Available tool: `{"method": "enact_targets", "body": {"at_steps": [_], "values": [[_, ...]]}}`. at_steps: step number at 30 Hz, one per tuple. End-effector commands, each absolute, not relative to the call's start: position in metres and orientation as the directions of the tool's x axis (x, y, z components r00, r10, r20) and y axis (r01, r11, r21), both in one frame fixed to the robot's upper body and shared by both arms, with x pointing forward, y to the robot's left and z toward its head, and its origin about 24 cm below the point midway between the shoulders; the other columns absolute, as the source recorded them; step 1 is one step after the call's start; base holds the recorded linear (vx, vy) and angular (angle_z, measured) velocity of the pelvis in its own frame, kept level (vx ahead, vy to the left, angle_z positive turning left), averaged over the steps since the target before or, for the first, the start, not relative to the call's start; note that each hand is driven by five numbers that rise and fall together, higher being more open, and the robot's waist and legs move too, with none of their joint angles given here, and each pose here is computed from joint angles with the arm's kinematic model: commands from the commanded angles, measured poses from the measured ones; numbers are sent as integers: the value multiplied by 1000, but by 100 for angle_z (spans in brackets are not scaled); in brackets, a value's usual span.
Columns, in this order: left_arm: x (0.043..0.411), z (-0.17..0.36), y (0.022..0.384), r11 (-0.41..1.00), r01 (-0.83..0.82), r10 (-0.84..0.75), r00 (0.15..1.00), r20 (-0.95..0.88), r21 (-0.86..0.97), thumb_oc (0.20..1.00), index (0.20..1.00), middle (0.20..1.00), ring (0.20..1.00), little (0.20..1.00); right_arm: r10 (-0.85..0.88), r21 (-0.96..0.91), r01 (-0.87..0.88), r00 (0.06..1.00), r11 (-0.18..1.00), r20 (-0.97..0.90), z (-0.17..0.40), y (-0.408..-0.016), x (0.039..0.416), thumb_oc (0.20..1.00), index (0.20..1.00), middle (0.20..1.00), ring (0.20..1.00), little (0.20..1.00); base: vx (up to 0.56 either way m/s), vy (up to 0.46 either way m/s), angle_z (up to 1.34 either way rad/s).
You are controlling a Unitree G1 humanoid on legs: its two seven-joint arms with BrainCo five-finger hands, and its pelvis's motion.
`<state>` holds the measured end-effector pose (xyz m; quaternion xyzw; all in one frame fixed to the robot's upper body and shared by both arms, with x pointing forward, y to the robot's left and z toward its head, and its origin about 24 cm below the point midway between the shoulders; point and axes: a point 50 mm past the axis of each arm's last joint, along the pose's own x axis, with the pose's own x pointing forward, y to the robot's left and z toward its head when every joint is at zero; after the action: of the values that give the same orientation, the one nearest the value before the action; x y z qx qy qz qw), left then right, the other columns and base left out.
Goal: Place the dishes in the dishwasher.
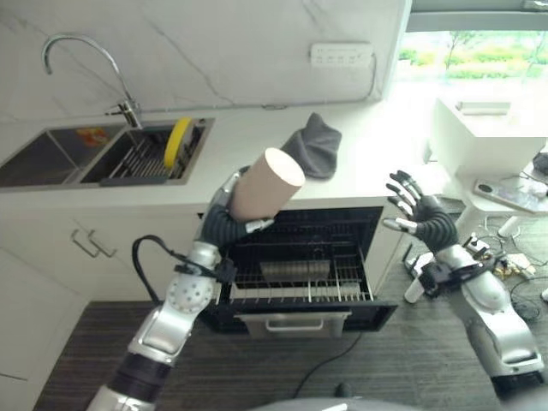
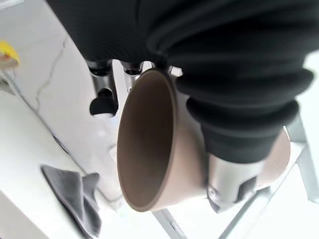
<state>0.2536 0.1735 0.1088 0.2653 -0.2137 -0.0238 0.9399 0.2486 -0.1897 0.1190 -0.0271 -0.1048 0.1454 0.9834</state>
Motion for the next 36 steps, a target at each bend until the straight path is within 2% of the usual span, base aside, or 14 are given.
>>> {"method": "enact_targets", "body": {"at_steps": [1,9,22,29,36], "values": [[273,133,167,832,-163,-154,851,502,530,200,200,200,200,200,317,-60,-322,852,945,416,163,-174,256,1000,1000,1000,1000,1000,0,0,0],[282,133,149,858,-187,-124,829,545,479,200,200,200,200,200,367,-43,-391,814,919,450,173,-154,264,1000,1000,1000,1000,1000,0,0,0],[284,153,128,943,-222,-11,726,688,249,200,200,200,200,200,367,85,-445,818,891,444,171,-131,277,1000,1000,1000,1000,1000,1,0,-1],[286,155,113,926,-255,-29,688,725,279,200,200,200,200,200,325,127,-420,831,898,452,172,-118,283,1000,1000,1000,1000,1000,0,0,0],[289,151,102,924,-229,-60,701,710,304,200,200,200,200,200,306,118,-397,836,910,456,179,-106,291,1000,1000,1000,1000,1000,0,0,0]]}}
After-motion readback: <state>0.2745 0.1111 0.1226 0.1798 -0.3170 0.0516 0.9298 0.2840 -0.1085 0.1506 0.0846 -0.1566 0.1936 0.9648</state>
